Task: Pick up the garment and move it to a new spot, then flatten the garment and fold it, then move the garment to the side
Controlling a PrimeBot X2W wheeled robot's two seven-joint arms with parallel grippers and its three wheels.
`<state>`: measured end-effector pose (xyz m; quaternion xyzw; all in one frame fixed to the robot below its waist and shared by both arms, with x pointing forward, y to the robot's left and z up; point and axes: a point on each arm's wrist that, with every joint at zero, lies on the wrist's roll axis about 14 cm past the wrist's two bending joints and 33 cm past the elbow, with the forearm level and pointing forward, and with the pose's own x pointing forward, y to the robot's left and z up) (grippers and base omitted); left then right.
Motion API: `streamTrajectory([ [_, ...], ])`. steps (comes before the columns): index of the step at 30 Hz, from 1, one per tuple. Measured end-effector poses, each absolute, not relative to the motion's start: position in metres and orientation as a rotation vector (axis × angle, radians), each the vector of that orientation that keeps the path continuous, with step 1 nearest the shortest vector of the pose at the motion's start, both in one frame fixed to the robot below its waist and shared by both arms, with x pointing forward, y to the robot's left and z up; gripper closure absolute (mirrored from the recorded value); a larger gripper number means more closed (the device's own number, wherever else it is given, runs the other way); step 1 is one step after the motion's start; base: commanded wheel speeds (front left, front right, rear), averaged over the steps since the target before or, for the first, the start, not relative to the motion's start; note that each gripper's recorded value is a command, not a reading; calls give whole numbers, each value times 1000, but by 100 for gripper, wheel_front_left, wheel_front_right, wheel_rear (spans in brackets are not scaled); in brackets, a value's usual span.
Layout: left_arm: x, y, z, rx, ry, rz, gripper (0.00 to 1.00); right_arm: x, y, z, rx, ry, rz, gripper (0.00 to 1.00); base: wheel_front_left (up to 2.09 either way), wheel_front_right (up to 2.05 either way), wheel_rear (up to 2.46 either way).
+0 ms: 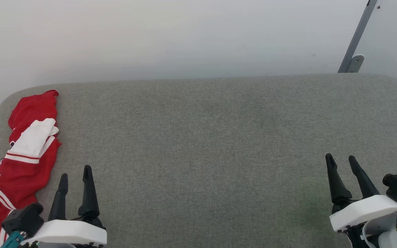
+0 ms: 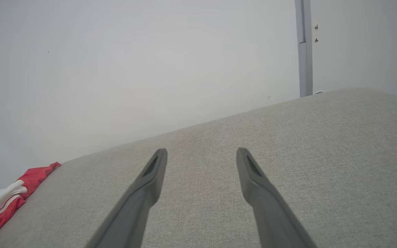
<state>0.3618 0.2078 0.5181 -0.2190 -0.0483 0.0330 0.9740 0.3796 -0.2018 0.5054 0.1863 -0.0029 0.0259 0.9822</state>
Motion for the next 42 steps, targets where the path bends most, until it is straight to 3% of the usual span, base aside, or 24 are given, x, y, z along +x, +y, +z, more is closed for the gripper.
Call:
streamTrajectory([
  [42, 351, 196, 535, -136, -177, -4, 0, 378, -200, 531, 45, -116, 108, 0, 0, 0, 0],
])
